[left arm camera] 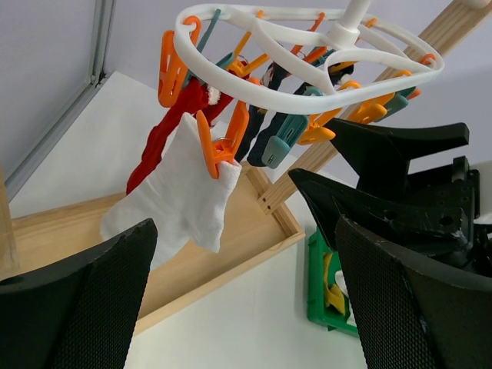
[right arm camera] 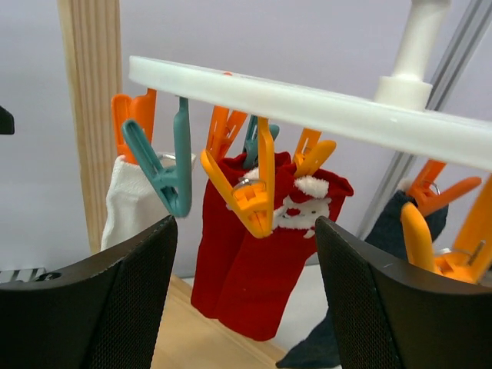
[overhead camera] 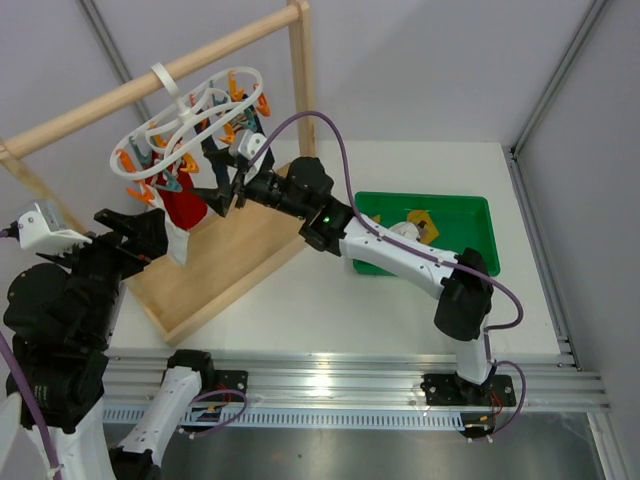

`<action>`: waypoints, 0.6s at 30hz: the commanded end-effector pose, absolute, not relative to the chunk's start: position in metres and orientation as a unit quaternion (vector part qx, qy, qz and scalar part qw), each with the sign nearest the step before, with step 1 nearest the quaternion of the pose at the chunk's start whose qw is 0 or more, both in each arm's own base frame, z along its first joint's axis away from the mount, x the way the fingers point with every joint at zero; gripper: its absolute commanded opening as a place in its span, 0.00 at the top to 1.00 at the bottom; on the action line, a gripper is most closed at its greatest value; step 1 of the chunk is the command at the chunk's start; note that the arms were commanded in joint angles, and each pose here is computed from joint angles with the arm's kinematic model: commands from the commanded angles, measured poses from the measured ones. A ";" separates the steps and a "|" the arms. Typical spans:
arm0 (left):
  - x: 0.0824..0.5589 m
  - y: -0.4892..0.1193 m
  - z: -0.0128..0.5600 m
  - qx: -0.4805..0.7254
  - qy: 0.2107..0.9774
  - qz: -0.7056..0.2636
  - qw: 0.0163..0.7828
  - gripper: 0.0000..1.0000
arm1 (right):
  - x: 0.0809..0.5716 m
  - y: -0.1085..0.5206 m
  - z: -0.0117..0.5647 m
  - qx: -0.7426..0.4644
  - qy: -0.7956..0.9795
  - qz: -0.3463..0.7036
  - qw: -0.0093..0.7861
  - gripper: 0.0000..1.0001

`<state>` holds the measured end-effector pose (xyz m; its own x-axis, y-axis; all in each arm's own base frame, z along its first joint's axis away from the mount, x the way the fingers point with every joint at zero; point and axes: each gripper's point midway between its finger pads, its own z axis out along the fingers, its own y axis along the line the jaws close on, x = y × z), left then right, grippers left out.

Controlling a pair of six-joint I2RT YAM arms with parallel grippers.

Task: Clip the socks to the hanger
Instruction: Open the clamp at the hanger.

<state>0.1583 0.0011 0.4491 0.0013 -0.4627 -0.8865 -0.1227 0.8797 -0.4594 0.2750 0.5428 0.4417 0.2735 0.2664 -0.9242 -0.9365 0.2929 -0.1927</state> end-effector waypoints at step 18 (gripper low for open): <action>0.180 -0.030 0.471 -0.163 0.697 -0.194 0.671 0.07 | 0.264 0.553 0.485 -0.404 0.338 0.472 0.707 0.69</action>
